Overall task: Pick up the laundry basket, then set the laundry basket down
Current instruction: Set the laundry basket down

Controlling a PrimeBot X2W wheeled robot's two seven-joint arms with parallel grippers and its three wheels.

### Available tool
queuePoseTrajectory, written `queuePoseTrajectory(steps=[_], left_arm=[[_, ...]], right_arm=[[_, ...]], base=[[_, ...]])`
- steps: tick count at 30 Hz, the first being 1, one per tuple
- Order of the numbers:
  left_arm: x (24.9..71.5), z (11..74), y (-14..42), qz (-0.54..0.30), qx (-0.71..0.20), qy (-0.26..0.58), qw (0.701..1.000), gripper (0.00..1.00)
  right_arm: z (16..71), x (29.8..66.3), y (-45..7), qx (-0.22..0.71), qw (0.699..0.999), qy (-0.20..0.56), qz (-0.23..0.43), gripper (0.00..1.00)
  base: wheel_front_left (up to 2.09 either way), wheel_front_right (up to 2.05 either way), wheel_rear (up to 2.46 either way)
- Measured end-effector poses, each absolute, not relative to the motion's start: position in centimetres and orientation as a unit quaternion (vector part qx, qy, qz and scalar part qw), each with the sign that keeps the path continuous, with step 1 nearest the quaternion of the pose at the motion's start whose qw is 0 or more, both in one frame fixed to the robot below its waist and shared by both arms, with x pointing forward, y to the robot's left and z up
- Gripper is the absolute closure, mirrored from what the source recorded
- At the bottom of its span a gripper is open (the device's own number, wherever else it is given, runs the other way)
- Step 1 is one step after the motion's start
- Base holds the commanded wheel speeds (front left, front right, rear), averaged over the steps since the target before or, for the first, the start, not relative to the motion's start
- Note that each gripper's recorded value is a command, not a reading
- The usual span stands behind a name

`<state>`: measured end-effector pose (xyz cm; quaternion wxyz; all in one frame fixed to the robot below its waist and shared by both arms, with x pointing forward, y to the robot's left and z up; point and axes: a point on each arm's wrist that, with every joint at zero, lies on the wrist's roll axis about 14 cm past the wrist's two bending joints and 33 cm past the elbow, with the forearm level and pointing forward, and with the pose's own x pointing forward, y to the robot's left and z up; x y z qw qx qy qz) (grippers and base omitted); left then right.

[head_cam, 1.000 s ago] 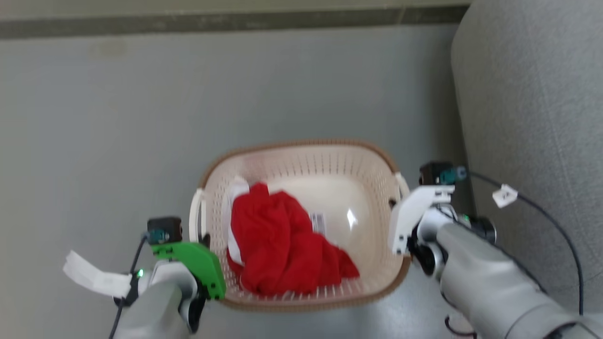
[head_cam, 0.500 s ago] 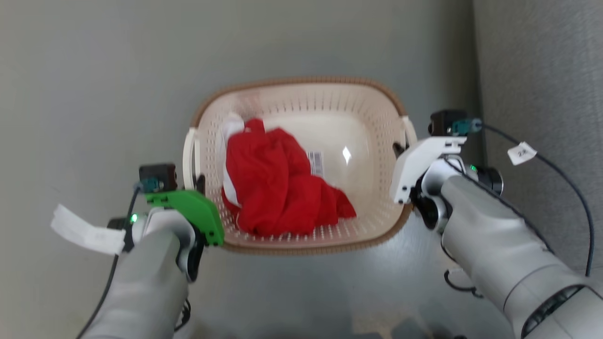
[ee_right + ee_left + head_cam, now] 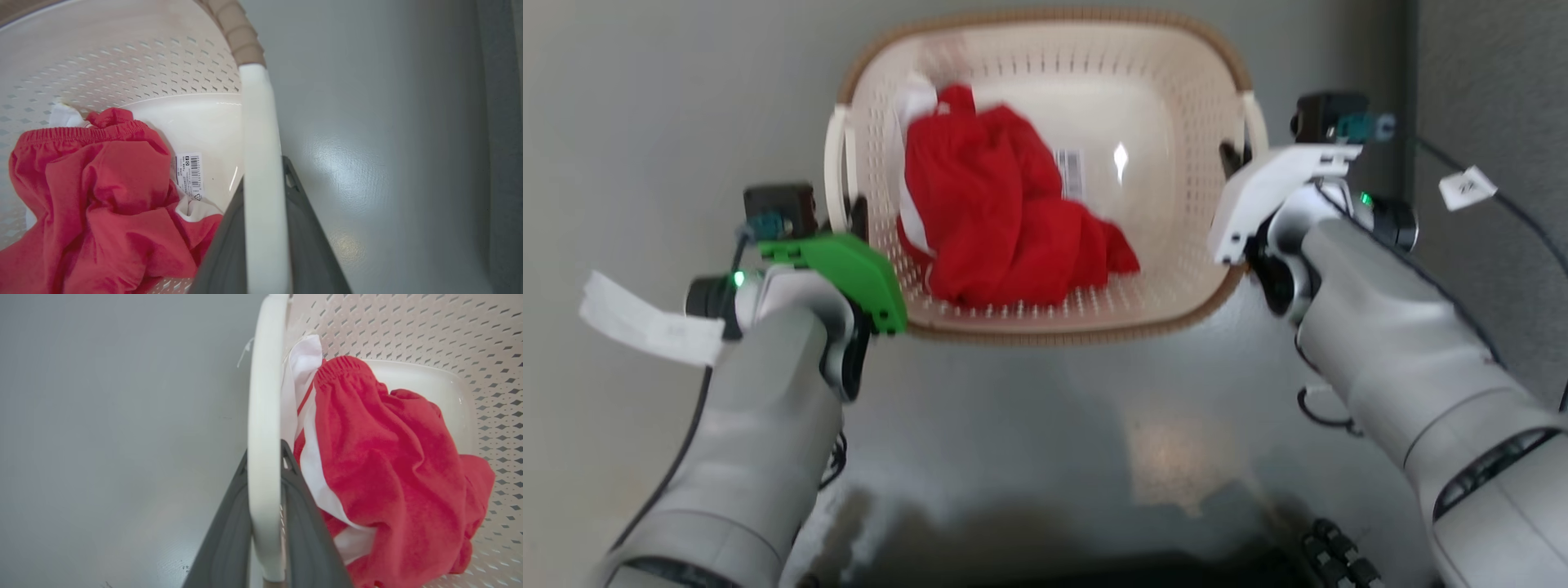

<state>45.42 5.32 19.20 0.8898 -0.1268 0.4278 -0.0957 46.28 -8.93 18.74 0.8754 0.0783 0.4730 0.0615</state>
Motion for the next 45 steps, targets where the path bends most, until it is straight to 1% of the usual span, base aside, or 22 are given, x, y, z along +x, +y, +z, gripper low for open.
queuePoseTrajectory(steps=[4, 13, 22, 37, 38, 39, 40, 41, 43, 44, 45], left_arm=[[46.2, 17.8, 5.3, -0.092, -0.130, 0.428, 0.890, 1.00], [44.8, 14.7, 5.6, -0.084, -0.132, 0.454, 0.877, 1.00], [45.3, 14.4, 5.6, -0.086, -0.130, 0.452, 0.878, 1.00], [44.7, 13.5, 5.3, -0.091, -0.129, 0.462, 0.872, 1.00], [44.8, 13.5, 5.3, -0.091, -0.129, 0.462, 0.873, 1.00], [44.8, 13.5, 5.3, -0.091, -0.129, 0.461, 0.873, 0.91], [44.9, 13.5, 5.3, -0.091, -0.128, 0.461, 0.873, 0.78], [44.9, 13.5, 5.4, -0.090, -0.128, 0.461, 0.873, 0.64], [44.7, 13.3, 5.7, -0.087, -0.124, 0.465, 0.872, 0.55], [44.7, 13.3, 5.7, -0.087, -0.124, 0.465, 0.872, 0.35], [44.6, 13.2, 6.1, -0.084, -0.121, 0.465, 0.873, 0.15]], right_arm=[[17.3, 47.3, -9.0, 0.077, 0.878, 0.469, 0.060, 1.00], [14.1, 46.1, -9.0, 0.073, 0.866, 0.491, 0.058, 1.00], [13.7, 46.5, -9.0, 0.068, 0.870, 0.486, 0.059, 1.00], [12.8, 45.7, -9.3, 0.064, 0.865, 0.493, 0.060, 0.99], [12.8, 45.7, -9.3, 0.064, 0.865, 0.494, 0.061, 0.89], [12.8, 45.7, -9.3, 0.065, 0.865, 0.494, 0.061, 0.76], [12.8, 45.8, -9.3, 0.065, 0.865, 0.493, 0.061, 0.65], [12.9, 45.9, -9.3, 0.065, 0.866, 0.491, 0.061, 0.59], [13.0, 46.2, -9.4, 0.064, 0.869, 0.487, 0.060, 0.51], [13.0, 46.2, -9.4, 0.064, 0.869, 0.487, 0.060, 0.36], [13.0, 46.5, -9.7, 0.061, 0.870, 0.485, 0.058, 0.11]], base=[[0.00, 0.00, 0.00], [0.00, 0.00, 0.00], [0.00, 0.00, 0.00], [0.00, 0.00, 0.00], [0.00, 0.00, 0.00], [0.00, 0.00, 0.00], [0.00, 0.00, 0.00], [0.00, 0.00, 0.00], [0.00, 0.00, 0.00], [0.00, 0.00, 0.00], [0.00, 0.00, 0.00]])
